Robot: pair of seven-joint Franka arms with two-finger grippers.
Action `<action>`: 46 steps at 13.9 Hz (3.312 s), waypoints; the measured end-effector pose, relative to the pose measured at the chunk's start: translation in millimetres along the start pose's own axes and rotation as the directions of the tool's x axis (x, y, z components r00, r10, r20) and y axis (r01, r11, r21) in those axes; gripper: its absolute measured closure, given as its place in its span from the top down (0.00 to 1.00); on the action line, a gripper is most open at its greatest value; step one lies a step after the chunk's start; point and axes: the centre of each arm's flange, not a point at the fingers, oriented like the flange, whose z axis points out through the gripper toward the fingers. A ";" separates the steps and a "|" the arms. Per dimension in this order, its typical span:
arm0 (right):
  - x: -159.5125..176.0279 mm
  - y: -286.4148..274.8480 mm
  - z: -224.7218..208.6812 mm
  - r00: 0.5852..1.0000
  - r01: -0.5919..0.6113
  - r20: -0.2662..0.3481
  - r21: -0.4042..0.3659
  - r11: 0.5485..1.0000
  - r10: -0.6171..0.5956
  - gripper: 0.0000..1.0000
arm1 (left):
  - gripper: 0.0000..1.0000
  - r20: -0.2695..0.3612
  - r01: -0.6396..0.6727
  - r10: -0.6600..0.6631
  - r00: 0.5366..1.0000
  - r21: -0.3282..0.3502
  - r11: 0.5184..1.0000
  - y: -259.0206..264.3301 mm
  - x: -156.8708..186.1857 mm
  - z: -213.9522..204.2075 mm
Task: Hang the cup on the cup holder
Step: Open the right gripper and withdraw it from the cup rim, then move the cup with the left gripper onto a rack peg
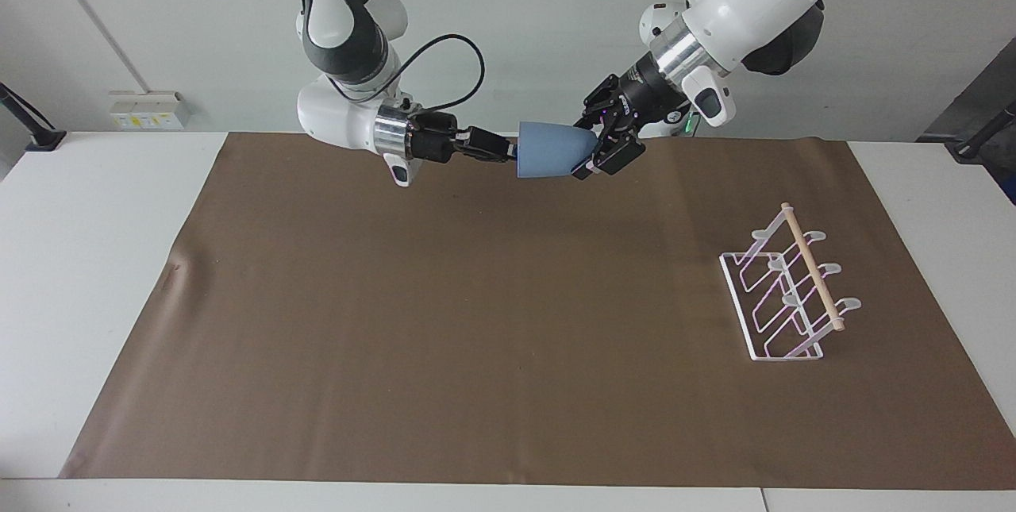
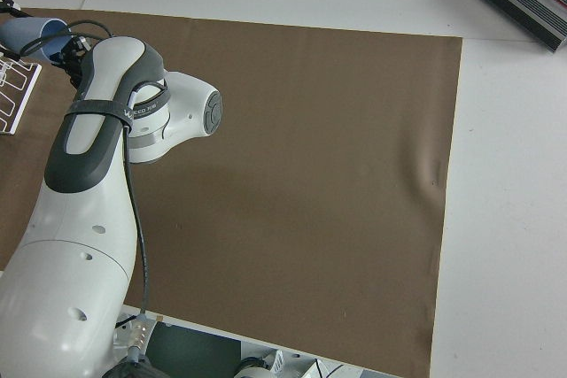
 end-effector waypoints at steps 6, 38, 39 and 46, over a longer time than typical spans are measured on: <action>1.6 0.1 -1.7 1.000 -0.001 -0.007 0.001 1.000 0.001 0.04 | 0.71 -0.024 0.020 -0.020 1.000 -0.013 1.000 -1.9 -3.7 1.0; 41.9 -48.1 -88.5 0.822 0.395 0.037 -0.755 0.523 -0.568 1.00 | 0.71 -0.410 -0.319 0.299 0.862 0.020 0.948 12.1 94.0 -14.4; 44.0 -48.1 -93.4 0.801 0.396 0.070 -0.807 0.438 -0.595 1.00 | 0.71 -0.418 -0.366 0.353 0.837 0.052 0.929 11.1 104.2 -17.2; 60.6 -50.1 -134.2 0.709 0.308 0.242 -0.951 -0.018 -0.662 1.00 | 0.71 -0.511 -0.747 0.761 0.401 0.298 0.594 21.9 157.0 -35.7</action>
